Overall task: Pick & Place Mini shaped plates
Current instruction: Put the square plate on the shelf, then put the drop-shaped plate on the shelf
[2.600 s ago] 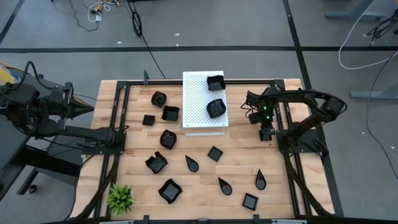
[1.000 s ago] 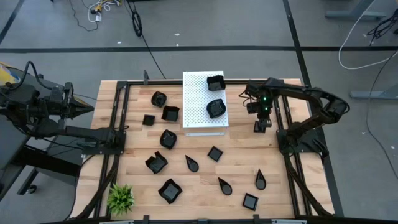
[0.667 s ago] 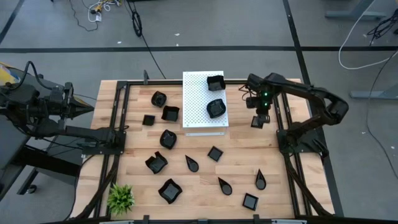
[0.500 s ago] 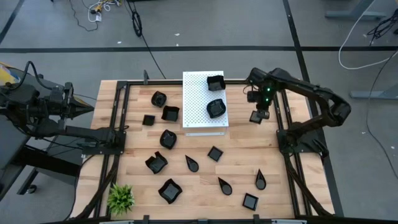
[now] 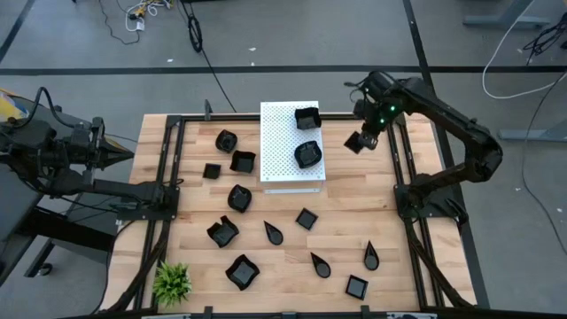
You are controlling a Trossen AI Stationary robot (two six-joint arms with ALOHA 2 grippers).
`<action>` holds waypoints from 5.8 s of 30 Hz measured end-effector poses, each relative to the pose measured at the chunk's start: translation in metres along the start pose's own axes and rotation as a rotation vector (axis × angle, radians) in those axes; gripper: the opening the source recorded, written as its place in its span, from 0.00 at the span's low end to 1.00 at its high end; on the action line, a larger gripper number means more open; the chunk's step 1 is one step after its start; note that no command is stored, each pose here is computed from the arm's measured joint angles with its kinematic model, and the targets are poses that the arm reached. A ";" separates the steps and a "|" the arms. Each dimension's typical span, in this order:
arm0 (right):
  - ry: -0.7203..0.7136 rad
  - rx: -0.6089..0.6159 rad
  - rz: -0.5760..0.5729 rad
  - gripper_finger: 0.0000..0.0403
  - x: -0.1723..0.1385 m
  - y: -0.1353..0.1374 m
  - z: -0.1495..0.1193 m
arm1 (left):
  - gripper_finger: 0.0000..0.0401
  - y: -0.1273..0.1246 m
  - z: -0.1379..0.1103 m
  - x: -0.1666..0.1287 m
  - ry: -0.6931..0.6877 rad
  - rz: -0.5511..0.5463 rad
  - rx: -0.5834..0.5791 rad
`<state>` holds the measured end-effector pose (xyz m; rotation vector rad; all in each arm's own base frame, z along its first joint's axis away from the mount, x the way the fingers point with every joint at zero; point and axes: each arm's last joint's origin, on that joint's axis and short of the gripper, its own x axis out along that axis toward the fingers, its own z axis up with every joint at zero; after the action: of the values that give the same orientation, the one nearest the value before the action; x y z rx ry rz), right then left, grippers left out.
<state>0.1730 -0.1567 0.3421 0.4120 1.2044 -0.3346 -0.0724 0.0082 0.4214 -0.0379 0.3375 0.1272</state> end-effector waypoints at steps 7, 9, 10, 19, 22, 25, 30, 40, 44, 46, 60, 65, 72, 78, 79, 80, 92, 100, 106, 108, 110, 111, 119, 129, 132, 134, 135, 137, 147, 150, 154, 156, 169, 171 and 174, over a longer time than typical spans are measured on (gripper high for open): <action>-0.120 0.120 0.028 0.00 -0.020 0.012 0.017 | 0.01 0.000 0.000 0.000 0.000 0.000 0.000; -0.161 0.167 0.062 0.00 -0.024 0.015 0.025 | 0.01 0.000 0.000 0.000 0.000 0.000 0.000; -0.185 0.189 0.080 0.00 -0.026 0.016 0.029 | 0.01 0.000 0.000 0.000 0.000 0.000 0.000; -0.358 0.343 0.250 0.00 -0.023 0.025 0.070 | 0.01 0.000 0.000 0.000 -0.001 0.000 0.000; -0.402 0.380 0.300 0.00 -0.018 0.027 0.083 | 0.01 0.000 0.000 0.000 0.000 0.000 0.000; -0.433 0.421 0.340 0.00 -0.012 0.031 0.094 | 0.01 0.000 0.000 0.000 0.000 0.000 0.000; -0.458 0.530 0.433 0.00 -0.003 0.034 0.110 | 0.01 0.000 0.000 0.000 0.000 0.000 0.000; -0.499 0.704 0.533 0.00 0.015 0.031 0.135 | 0.01 0.000 0.000 0.000 0.000 0.000 0.000; -0.515 0.738 0.567 0.00 0.023 0.032 0.145 | 0.01 0.000 0.000 0.000 0.000 0.000 0.000; -0.509 0.747 0.569 0.00 0.026 0.032 0.150 | 0.01 0.000 0.000 0.000 0.000 0.000 0.000; -0.522 0.753 0.581 0.00 0.030 0.028 0.191 | 0.01 0.000 0.000 0.000 0.000 0.000 0.000; -0.436 0.782 0.568 0.00 0.054 0.024 0.195 | 0.01 0.000 0.000 0.000 0.000 0.000 0.000; -0.373 0.827 0.534 0.00 0.079 0.011 0.198 | 0.01 0.000 0.000 0.000 -0.001 0.000 0.000; -0.310 0.855 0.493 0.00 0.095 0.004 0.196 | 0.01 0.000 0.000 0.000 -0.001 0.000 0.000; -0.307 0.858 0.488 0.00 0.096 0.003 0.196 | 0.01 0.000 0.000 0.000 -0.001 0.000 0.000; -0.305 0.862 0.482 0.00 0.098 0.003 0.196 | 0.01 0.000 0.000 0.000 0.000 0.000 0.000; -0.293 0.916 0.388 0.00 0.101 -0.010 0.190 | 0.01 0.000 0.000 0.000 -0.001 0.000 0.000; -0.278 0.922 0.381 0.00 0.102 -0.009 0.189 | 0.01 0.000 0.000 0.000 0.000 0.000 0.000; -0.264 0.927 0.375 0.00 0.105 -0.010 0.189 | 0.01 0.000 0.000 0.000 0.000 0.000 0.000; -0.269 0.925 0.378 0.00 0.105 -0.010 0.189 | 0.01 0.000 0.000 0.000 0.000 0.000 0.000; -0.264 0.927 0.375 0.00 0.105 -0.010 0.189 | 0.01 0.000 0.000 0.000 0.000 0.000 0.000; -0.260 0.928 0.374 0.00 0.105 -0.010 0.188 | 0.01 0.000 0.000 0.000 -0.001 0.000 0.000; -0.260 0.923 0.363 0.00 0.105 -0.010 0.188 | 0.01 0.000 0.000 0.000 0.000 0.000 0.000; -0.259 0.925 0.363 0.00 0.105 -0.010 0.188 | 0.01 0.000 0.000 0.000 0.000 0.000 0.000; -0.259 0.924 0.363 0.00 0.105 -0.010 0.188 | 0.01 0.000 0.000 0.000 0.000 0.000 0.000; -0.258 0.924 0.363 0.00 0.105 -0.010 0.188 | 0.01 0.000 0.000 0.000 0.000 0.000 0.000; -0.259 0.924 0.363 0.00 0.105 -0.010 0.188 | 0.01 0.000 0.000 0.000 0.000 0.000 0.000; -0.258 0.925 0.363 0.00 0.106 -0.010 0.187 | 0.01 0.000 0.000 0.000 0.000 0.000 0.000; -0.219 0.935 0.362 0.00 0.122 -0.010 0.181 | 0.01 0.000 0.000 0.000 0.000 0.000 0.000; -0.230 0.931 0.366 0.00 0.122 -0.010 0.182 | 0.01 0.000 0.000 0.000 0.000 0.000 0.000; -0.241 0.926 0.371 0.00 0.121 -0.010 0.184 | 0.01 0.000 0.000 0.000 0.000 0.000 0.000; -0.252 0.923 0.375 0.01 0.121 -0.010 0.185 | 0.01 0.000 0.000 0.000 0.000 0.000 0.000; -0.250 0.920 0.402 0.13 0.120 -0.011 0.185 | 0.01 0.000 0.000 0.000 0.000 0.000 0.000; -0.250 0.921 0.403 0.14 0.120 -0.011 0.185 | 0.01 0.000 0.000 0.000 0.000 0.000 0.000; -0.253 0.922 0.402 0.15 0.119 -0.012 0.185 | 0.01 0.000 0.000 0.000 0.000 0.000 0.000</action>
<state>0.3588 -0.2591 0.2840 1.3443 0.6353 -0.5624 -0.0725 0.0082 0.4214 -0.0380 0.3371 0.1269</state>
